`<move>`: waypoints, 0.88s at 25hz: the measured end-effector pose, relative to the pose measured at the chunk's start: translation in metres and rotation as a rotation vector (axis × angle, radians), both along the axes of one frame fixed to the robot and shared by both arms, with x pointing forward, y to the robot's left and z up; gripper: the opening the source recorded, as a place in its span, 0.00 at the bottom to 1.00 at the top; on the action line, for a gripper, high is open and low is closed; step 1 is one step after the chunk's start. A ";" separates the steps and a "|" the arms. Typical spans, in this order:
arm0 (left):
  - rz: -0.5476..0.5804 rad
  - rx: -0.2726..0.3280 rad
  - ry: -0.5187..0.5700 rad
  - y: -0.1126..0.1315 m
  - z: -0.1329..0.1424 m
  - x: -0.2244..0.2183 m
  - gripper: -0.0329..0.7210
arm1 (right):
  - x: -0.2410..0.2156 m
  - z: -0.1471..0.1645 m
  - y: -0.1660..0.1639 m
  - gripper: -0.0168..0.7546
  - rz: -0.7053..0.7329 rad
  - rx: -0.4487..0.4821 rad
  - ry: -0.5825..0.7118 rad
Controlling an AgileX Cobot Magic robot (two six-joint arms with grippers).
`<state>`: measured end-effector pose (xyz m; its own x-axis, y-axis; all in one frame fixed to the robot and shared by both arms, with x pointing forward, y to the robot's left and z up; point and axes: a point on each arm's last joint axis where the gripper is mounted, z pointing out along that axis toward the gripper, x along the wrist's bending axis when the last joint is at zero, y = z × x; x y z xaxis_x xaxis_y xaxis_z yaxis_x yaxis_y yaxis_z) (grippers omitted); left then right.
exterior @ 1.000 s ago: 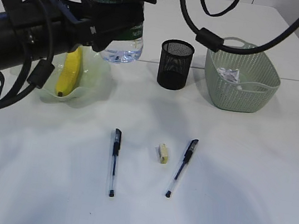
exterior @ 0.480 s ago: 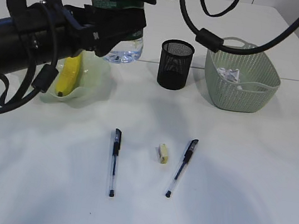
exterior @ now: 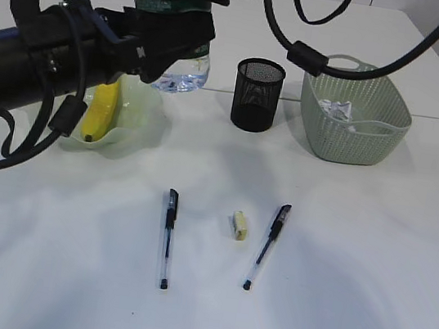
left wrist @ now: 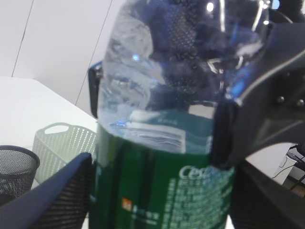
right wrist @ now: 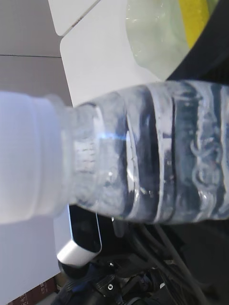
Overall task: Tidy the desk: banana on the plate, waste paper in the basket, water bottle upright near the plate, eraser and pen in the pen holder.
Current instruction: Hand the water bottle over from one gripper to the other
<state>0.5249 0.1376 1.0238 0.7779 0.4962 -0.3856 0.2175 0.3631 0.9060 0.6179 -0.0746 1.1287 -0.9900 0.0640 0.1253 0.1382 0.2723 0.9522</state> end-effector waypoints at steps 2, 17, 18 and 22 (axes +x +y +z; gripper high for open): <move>-0.001 -0.006 -0.003 0.000 0.000 0.000 0.83 | 0.000 0.000 0.000 0.52 0.000 0.000 0.000; -0.008 -0.016 -0.016 0.000 0.001 -0.001 0.69 | 0.000 0.000 0.000 0.52 -0.002 0.003 0.007; -0.008 -0.016 -0.016 0.000 0.001 -0.001 0.69 | 0.000 0.000 0.000 0.52 -0.002 0.003 0.007; -0.008 -0.016 -0.016 0.000 0.001 -0.001 0.69 | 0.000 0.000 0.000 0.52 -0.002 0.003 0.008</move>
